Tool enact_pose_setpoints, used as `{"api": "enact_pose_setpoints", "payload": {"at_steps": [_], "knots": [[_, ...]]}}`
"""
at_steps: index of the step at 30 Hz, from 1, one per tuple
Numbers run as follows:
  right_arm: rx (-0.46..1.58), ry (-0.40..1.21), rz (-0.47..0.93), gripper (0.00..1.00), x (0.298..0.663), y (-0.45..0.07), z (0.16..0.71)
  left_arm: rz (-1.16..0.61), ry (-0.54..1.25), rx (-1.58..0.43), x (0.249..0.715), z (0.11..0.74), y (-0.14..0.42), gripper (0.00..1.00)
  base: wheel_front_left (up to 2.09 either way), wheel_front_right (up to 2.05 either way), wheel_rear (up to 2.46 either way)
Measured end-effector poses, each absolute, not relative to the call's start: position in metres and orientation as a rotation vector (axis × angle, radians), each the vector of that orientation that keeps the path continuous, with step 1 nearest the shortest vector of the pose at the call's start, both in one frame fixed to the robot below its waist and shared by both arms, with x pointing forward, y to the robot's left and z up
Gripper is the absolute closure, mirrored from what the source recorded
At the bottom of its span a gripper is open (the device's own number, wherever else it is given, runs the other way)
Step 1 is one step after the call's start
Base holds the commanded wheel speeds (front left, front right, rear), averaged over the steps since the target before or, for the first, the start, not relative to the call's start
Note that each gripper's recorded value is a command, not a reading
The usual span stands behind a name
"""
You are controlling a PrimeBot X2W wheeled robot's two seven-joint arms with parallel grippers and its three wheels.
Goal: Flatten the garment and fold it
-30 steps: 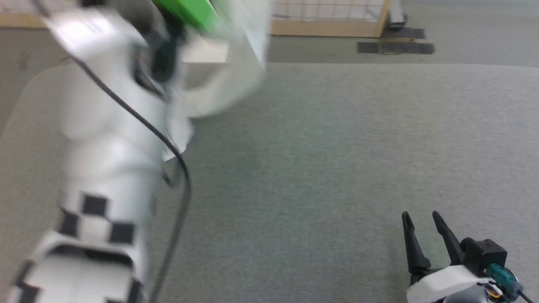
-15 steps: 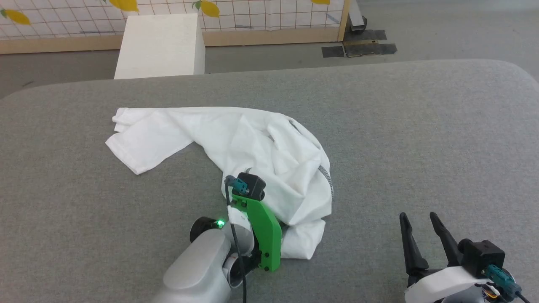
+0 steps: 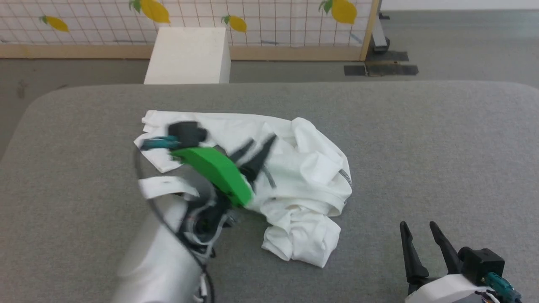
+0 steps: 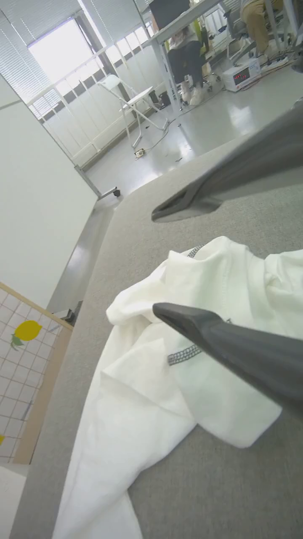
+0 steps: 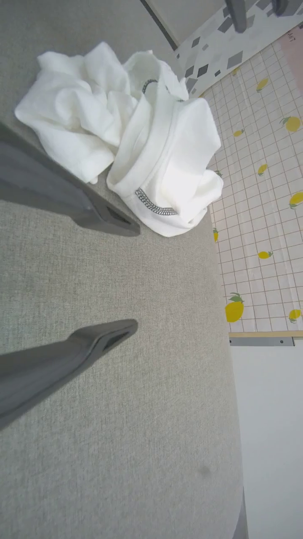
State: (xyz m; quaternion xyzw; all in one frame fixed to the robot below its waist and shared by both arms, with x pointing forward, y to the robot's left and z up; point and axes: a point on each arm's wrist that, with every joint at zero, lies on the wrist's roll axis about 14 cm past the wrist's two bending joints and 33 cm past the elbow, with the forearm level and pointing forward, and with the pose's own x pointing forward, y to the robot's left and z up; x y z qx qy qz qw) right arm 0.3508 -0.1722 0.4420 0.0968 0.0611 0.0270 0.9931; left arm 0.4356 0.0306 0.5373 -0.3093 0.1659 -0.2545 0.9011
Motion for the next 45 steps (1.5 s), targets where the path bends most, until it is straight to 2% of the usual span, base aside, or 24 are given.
{"api": "enact_pose_setpoints", "payload": {"at_steps": [3,5,6,8,13,18,25,29,34,40,43,44,45], "knots": [[0.193,0.103,0.066,0.0,0.352,-0.169,0.448,-0.396,0.116,-0.638,0.446,0.58,0.082,0.0,0.0,0.0,0.0],[0.193,0.089,0.075,0.0,0.352,-0.167,0.453,-0.288,-0.028,-0.557,0.445,0.599,0.123,0.0,0.0,0.0,0.0],[0.196,0.068,0.086,0.0,0.353,-0.164,0.46,-0.151,-0.155,-0.407,0.431,0.6,0.17,0.0,0.0,0.0,0.0],[0.196,0.057,0.093,0.0,0.353,-0.162,0.464,-0.079,-0.193,-0.33,0.418,0.589,0.19,0.0,0.0,0.0,0.0],[0.215,0.096,0.096,0.0,0.353,-0.161,0.461,-0.011,-0.138,-0.158,0.387,0.545,0.206,0.0,0.0,0.0,0.0],[0.218,0.179,0.081,0.0,0.364,-0.166,0.451,0.014,-0.116,-0.169,0.378,0.531,0.201,0.0,0.0,0.0,0.0],[0.127,0.281,0.144,0.0,0.441,-0.149,0.479,0.024,-0.162,-0.167,0.385,0.54,0.202,0.0,0.0,0.0,0.0],[0.004,0.418,0.205,0.0,0.484,-0.126,0.481,0.01,-0.154,-0.159,0.394,0.534,0.199,0.0,0.0,0.0,0.0],[-0.157,0.61,0.243,0.0,0.51,-0.11,0.447,0.005,-0.145,-0.187,0.41,0.527,0.195,0.0,0.0,0.0,0.0],[-0.246,0.808,0.312,0.0,0.506,-0.091,0.385,0.035,-0.096,-0.179,0.415,0.507,0.206,0.0,0.0,0.0,0.0],[-0.252,0.838,0.353,0.0,0.507,-0.077,0.371,0.062,-0.066,-0.17,0.412,0.496,0.216,0.0,0.0,0.0,0.0],[-0.25,0.84,0.362,0.02,0.51,-0.074,0.37,0.071,-0.057,-0.172,0.411,0.492,0.218,0.0,0.0,0.0,0.0],[-0.249,0.838,0.368,0.61,0.512,-0.071,0.369,0.077,-0.05,-0.174,0.411,0.49,0.22,0.0,0.0,0.0,0.0]]}}
